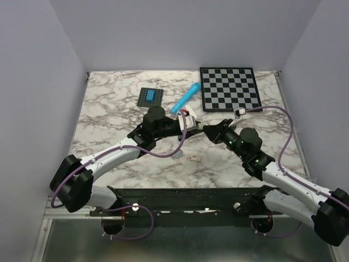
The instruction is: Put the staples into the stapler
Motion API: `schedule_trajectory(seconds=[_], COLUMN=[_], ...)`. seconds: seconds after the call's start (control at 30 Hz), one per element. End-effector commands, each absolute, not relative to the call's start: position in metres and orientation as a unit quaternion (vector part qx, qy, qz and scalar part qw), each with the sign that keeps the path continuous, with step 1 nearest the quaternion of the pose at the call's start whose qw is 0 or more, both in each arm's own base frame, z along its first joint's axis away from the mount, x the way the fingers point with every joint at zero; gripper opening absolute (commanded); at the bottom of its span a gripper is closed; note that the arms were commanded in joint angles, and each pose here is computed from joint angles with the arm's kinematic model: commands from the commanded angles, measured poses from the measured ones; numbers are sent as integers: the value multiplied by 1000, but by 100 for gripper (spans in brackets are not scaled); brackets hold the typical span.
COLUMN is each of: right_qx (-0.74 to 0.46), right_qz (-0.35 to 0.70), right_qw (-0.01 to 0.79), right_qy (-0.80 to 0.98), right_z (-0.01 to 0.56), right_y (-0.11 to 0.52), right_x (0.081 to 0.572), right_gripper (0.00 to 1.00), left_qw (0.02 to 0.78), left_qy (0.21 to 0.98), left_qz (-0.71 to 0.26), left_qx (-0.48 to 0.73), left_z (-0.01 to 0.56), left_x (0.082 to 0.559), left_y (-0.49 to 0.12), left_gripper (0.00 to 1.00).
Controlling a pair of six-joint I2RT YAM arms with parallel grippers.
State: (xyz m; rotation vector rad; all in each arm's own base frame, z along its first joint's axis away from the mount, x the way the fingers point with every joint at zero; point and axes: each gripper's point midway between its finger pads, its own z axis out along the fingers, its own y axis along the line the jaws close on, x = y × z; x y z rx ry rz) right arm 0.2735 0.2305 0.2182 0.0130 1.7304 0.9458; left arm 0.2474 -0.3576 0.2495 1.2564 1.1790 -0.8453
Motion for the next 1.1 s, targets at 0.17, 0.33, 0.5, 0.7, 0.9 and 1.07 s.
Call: schedule_trajectory(seconds=[0.17,0.33,0.5,0.7,0.9,1.07], right_qx=[76,117,133,137,143,148], right_qz=[395,417,457,508,531,530], right_qw=[573,584,582,578,575,564], right_qy=[714,687,660,623,606,616], right_z=[227,239,252,274,280,268], right_y=[197,172,165,165,164,166], right_x=[276,275,266,253,247,250], right_gripper=[1,1,1,1,1,1], left_qw=[669,743,771,783,759,738], left_qy=[414,438,460,483,484,485], left_qz=[-369,-335,-350,-373,-436,-468], left_qx=[495,381,268,118,-13,-32], left_z=[321,324,313,296,282,280], left_x=[223,240,243,256,264,265], left_y=[-346,-308,-274,-239,-221,-228], left_gripper=[0,0,0,0,0,0])
